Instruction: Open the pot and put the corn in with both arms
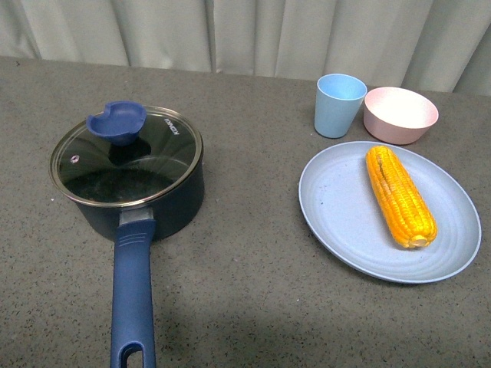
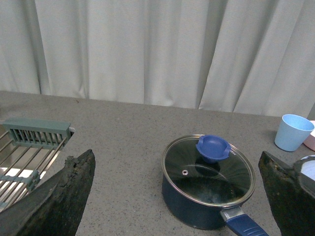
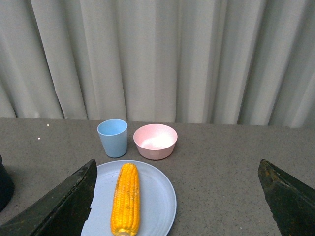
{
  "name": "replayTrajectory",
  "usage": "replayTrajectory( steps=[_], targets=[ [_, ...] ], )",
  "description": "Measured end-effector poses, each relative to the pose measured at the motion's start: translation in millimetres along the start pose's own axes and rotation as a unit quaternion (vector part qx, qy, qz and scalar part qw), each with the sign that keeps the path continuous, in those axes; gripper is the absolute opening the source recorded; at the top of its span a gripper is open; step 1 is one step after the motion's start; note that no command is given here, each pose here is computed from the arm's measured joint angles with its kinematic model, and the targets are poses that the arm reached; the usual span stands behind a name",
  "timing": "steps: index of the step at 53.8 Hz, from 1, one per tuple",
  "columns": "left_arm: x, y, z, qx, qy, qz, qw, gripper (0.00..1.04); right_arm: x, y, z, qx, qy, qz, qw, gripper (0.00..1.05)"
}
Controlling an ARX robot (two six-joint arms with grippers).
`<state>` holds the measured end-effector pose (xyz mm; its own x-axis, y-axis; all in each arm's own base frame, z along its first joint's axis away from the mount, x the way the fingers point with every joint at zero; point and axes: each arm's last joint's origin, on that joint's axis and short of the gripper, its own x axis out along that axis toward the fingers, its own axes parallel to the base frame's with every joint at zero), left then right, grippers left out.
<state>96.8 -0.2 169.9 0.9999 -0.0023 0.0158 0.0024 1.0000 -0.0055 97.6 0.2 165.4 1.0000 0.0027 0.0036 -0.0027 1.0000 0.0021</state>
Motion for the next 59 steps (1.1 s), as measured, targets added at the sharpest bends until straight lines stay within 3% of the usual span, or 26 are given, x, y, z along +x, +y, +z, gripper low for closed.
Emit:
replayTrajectory(
  steps=[59],
  targets=[
    [0.0,0.0,-0.1,0.000,0.000,0.000,1.000,0.98,0.0,0.0,0.0,0.000,0.000,0.000,1.000,0.96]
  ],
)
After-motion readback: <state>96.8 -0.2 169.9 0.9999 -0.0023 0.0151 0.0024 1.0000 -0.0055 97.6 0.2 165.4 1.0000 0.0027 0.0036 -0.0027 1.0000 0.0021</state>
